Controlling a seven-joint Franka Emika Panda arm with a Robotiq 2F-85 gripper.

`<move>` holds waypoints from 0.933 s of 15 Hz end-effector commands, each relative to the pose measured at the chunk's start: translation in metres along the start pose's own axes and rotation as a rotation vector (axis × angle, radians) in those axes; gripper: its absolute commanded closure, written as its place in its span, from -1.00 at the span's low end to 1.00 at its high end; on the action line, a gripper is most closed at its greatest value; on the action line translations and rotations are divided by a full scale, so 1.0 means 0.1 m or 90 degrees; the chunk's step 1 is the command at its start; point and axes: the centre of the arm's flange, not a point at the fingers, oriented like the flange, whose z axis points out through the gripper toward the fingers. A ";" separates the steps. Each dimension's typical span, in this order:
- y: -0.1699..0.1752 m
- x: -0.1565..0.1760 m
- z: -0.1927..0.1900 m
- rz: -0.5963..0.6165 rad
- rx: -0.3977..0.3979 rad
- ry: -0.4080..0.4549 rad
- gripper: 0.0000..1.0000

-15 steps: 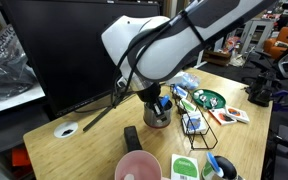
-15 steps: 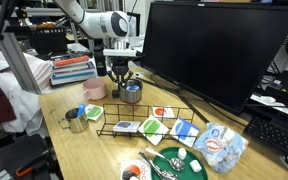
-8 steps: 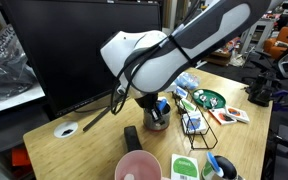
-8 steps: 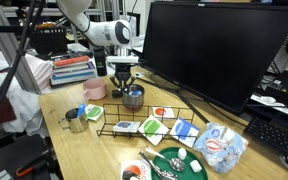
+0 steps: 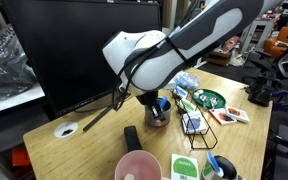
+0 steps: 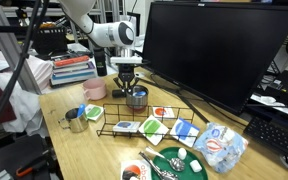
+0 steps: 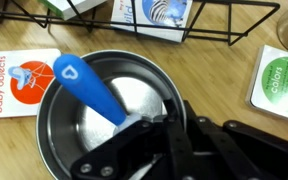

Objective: Move the right silver bowl forward and to the left

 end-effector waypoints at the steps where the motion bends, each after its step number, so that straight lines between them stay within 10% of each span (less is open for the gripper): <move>1: 0.05 0.04 0.00 0.001 -0.009 -0.026 0.95; 8: 0.05 0.13 0.13 -0.007 0.003 -0.042 0.95; 10: 0.06 0.12 0.12 -0.007 0.008 -0.036 0.26; 14: 0.06 0.06 0.06 -0.007 0.010 -0.035 -0.09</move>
